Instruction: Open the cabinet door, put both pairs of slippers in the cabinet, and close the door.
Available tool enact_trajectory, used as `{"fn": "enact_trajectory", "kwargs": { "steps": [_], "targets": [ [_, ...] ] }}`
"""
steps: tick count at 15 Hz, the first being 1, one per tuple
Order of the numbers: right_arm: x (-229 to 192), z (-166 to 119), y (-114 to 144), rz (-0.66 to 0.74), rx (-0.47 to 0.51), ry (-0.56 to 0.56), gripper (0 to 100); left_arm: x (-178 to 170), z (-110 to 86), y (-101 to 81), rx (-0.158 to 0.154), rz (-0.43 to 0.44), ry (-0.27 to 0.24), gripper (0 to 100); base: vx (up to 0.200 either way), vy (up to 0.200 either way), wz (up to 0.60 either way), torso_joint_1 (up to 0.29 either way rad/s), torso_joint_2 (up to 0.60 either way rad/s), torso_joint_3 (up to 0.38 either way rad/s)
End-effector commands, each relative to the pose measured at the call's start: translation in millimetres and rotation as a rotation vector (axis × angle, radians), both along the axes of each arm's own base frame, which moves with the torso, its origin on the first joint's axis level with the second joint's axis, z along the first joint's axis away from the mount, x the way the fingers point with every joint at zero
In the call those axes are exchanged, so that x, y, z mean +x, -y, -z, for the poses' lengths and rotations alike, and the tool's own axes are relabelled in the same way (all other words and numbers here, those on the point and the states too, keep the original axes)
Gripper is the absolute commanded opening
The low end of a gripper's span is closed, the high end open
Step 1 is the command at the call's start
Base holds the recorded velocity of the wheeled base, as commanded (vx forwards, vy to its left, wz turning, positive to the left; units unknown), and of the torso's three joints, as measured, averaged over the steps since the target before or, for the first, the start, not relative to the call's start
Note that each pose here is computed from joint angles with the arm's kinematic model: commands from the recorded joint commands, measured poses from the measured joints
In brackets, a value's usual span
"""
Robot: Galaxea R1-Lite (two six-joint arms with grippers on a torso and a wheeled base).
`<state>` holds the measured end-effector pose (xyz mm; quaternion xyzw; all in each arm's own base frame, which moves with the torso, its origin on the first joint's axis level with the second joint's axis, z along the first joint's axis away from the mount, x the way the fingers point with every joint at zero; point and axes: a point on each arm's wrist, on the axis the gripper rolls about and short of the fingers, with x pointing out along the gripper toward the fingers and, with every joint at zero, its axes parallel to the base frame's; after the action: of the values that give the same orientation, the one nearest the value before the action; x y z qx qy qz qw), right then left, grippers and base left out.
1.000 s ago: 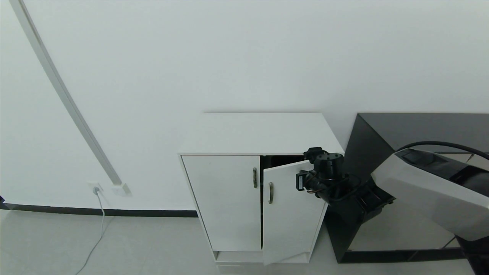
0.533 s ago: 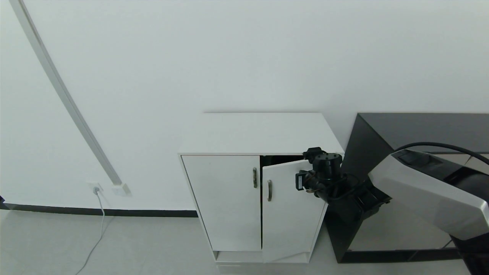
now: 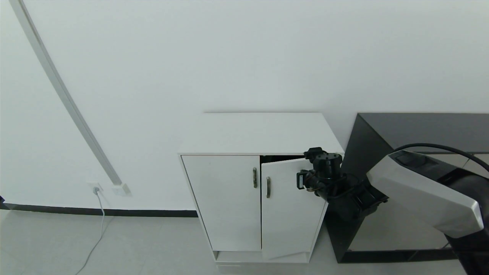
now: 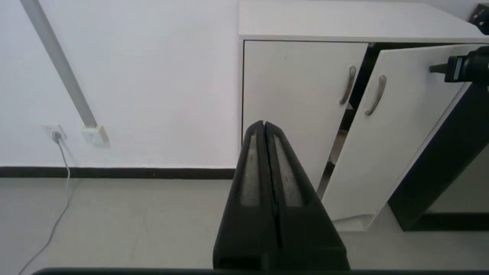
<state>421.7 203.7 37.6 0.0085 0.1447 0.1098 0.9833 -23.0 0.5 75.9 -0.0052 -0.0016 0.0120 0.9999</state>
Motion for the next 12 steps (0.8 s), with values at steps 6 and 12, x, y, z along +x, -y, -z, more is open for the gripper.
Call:
{"fn": "enact_trajectory", "kwargs": {
  "steps": [6,12],
  "targets": [
    [10,9,-1,0.009,-0.003,-0.006,0,0,0.0,0.0,0.0,-0.001,-0.001,0,0.0,0.0,0.0,0.0,0.0,0.0],
    [15,11,0,0.015,-0.003,-0.004,0,0,0.0,0.0,0.0,-0.001,-0.001,0,0.0,0.0,0.0,0.0,0.0,0.0]
  ]
}}
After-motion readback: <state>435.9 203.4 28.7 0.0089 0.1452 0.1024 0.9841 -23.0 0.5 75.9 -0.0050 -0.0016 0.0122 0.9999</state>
